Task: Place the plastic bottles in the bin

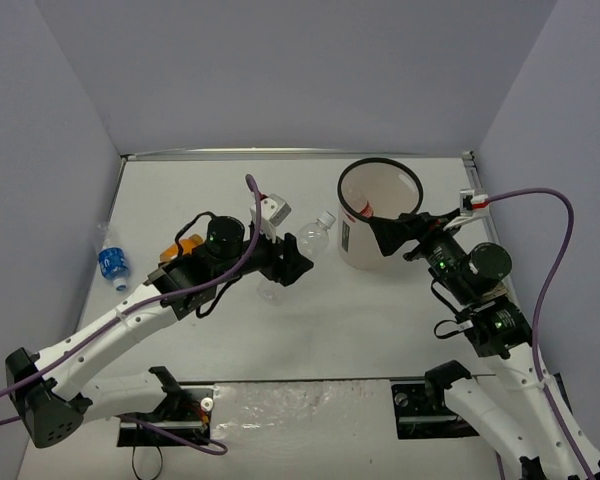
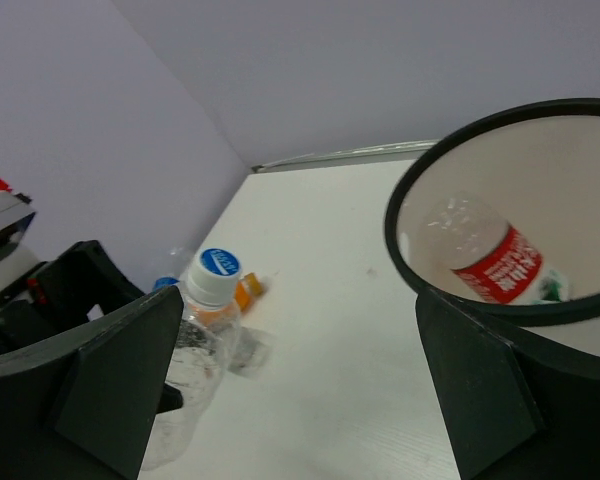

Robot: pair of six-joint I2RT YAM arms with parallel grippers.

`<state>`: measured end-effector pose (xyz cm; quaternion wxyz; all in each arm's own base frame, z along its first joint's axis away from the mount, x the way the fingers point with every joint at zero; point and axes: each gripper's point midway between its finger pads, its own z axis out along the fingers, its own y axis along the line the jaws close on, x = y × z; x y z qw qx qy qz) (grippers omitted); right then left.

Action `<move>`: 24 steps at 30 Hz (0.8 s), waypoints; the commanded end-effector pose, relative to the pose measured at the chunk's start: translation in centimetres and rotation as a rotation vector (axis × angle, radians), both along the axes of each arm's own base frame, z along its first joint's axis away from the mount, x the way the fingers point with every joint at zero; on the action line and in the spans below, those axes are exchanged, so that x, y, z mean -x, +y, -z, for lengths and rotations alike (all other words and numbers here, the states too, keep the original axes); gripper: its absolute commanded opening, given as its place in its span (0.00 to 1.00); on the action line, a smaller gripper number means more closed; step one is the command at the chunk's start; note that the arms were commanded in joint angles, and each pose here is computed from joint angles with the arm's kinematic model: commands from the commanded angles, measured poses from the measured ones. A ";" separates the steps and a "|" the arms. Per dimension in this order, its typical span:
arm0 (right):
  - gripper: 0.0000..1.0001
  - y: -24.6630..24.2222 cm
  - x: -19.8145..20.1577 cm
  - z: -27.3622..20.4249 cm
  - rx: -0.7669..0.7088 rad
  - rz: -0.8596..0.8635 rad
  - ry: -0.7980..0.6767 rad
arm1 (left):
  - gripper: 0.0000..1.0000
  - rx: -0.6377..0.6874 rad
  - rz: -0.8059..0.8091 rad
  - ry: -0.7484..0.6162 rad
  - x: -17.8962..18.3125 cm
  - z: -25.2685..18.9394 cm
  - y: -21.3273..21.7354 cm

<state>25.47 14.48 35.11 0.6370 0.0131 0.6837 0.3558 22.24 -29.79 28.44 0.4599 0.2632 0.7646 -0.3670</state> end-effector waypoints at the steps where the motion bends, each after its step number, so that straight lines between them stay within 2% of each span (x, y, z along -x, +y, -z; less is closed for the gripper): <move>1: 1.00 5.4 1.1 -3.2 -0.150 -0.310 -0.106 | 0.15 0.105 0.043 -0.088 0.0 -3.8 -1.4; 4: 1.00 7.9 0.1 -0.6 -0.170 -0.372 -0.019 | 0.15 0.105 0.043 -0.070 0.4 -3.2 -1.2; 9: 1.00 12.3 0.0 2.4 -0.105 -0.409 0.051 | 0.15 0.130 0.020 -0.069 1.1 -3.2 -0.3; 14: 0.98 15.3 0.5 2.8 -0.106 -0.439 0.047 | 0.15 0.130 0.029 -0.050 1.7 -2.6 0.0; 17: 0.85 15.6 -0.2 3.2 -0.121 -0.397 0.052 | 0.15 0.131 0.037 -0.038 2.1 -2.4 0.2; 21: 0.50 15.6 -0.9 3.9 -0.111 -0.368 0.073 | 0.15 0.133 0.032 -0.040 2.5 -2.5 0.7; 22: 0.36 15.5 -1.0 4.1 -0.113 -0.357 0.077 | 0.19 0.132 0.027 -0.039 2.6 -2.5 0.9; 23: 0.31 15.5 -1.1 4.0 -0.111 -0.356 0.068 | 0.49 0.131 0.006 -0.040 2.4 -2.6 1.1; 24: 0.27 15.4 -1.1 3.8 -0.107 -0.351 0.062 | 0.71 0.126 -0.011 -0.037 2.4 -2.6 1.5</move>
